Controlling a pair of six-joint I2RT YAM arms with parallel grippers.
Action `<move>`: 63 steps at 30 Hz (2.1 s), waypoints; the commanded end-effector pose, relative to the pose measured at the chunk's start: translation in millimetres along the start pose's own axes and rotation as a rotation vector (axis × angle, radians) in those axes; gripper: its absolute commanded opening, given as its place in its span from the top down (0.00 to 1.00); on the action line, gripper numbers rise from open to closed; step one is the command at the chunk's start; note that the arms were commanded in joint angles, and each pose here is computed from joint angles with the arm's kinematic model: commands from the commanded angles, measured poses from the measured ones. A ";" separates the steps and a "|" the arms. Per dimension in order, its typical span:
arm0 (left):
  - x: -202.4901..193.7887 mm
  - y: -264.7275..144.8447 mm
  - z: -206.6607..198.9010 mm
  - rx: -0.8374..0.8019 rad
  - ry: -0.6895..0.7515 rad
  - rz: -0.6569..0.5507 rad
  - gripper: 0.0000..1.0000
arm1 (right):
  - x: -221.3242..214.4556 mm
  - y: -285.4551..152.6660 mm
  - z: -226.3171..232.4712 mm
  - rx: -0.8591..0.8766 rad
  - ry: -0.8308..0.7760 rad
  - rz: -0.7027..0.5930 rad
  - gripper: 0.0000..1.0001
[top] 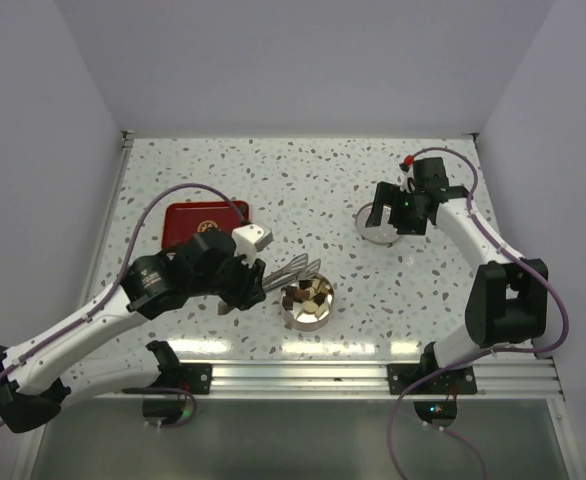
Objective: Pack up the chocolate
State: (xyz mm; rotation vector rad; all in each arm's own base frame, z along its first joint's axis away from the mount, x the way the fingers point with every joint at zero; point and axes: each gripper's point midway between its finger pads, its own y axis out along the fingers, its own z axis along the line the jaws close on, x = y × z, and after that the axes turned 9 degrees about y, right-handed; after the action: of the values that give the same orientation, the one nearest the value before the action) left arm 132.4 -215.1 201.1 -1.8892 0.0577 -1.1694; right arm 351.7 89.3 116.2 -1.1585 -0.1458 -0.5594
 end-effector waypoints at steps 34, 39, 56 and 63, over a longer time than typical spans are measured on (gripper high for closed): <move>-10.9 -67.6 339.9 0.950 -0.642 -0.209 0.59 | 3.9 1.7 17.4 0.098 -0.031 0.016 0.04; -34.7 -61.0 352.0 0.973 -0.637 -0.139 0.59 | -0.2 5.8 21.0 0.134 -0.023 0.018 0.03; -114.1 -34.8 361.5 0.938 -0.627 0.128 0.60 | -6.5 6.8 19.3 0.146 -0.025 0.020 0.04; -147.9 -28.0 374.3 0.994 -0.692 0.219 0.60 | -6.5 4.1 20.8 0.149 -0.028 0.020 0.03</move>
State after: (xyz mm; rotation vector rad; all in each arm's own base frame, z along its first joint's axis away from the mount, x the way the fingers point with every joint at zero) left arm 307.8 98.2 62.8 -1.2860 -0.5665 -0.2268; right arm 347.7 109.5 105.6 -1.0502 -0.1510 -0.4938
